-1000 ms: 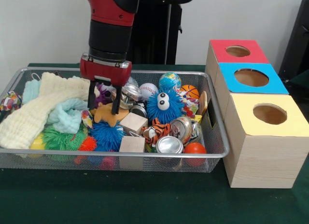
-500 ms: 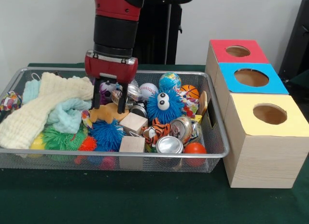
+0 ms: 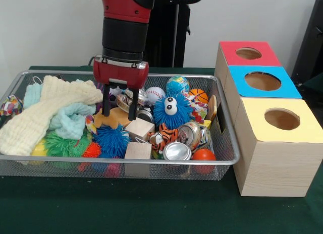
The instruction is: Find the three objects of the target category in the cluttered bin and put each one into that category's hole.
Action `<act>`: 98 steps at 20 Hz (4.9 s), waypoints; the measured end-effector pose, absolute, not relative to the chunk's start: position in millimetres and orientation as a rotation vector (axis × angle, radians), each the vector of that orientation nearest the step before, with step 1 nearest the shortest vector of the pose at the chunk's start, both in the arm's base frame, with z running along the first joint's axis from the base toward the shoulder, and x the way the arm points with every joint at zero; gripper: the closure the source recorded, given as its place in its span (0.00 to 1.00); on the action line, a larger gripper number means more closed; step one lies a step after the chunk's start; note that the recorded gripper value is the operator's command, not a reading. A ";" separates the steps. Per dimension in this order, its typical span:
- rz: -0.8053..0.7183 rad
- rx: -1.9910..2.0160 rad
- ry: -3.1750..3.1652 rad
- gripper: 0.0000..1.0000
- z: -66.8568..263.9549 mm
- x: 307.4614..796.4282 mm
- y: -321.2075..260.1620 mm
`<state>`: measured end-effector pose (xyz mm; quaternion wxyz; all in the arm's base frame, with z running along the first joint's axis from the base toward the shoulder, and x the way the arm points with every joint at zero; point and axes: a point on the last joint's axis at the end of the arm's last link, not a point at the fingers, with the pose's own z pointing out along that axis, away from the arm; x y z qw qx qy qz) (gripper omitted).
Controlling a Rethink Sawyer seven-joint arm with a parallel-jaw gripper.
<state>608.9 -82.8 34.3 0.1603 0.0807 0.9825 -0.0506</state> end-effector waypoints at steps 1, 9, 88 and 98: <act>-0.139 0.231 2.811 0.00 31.7 608.2 -81.6; -0.119 0.243 2.831 0.00 19.0 602.8 -81.0; -0.243 0.127 2.890 0.00 -22.8 570.6 -140.7; -0.249 0.090 2.889 0.00 -24.4 569.8 -140.3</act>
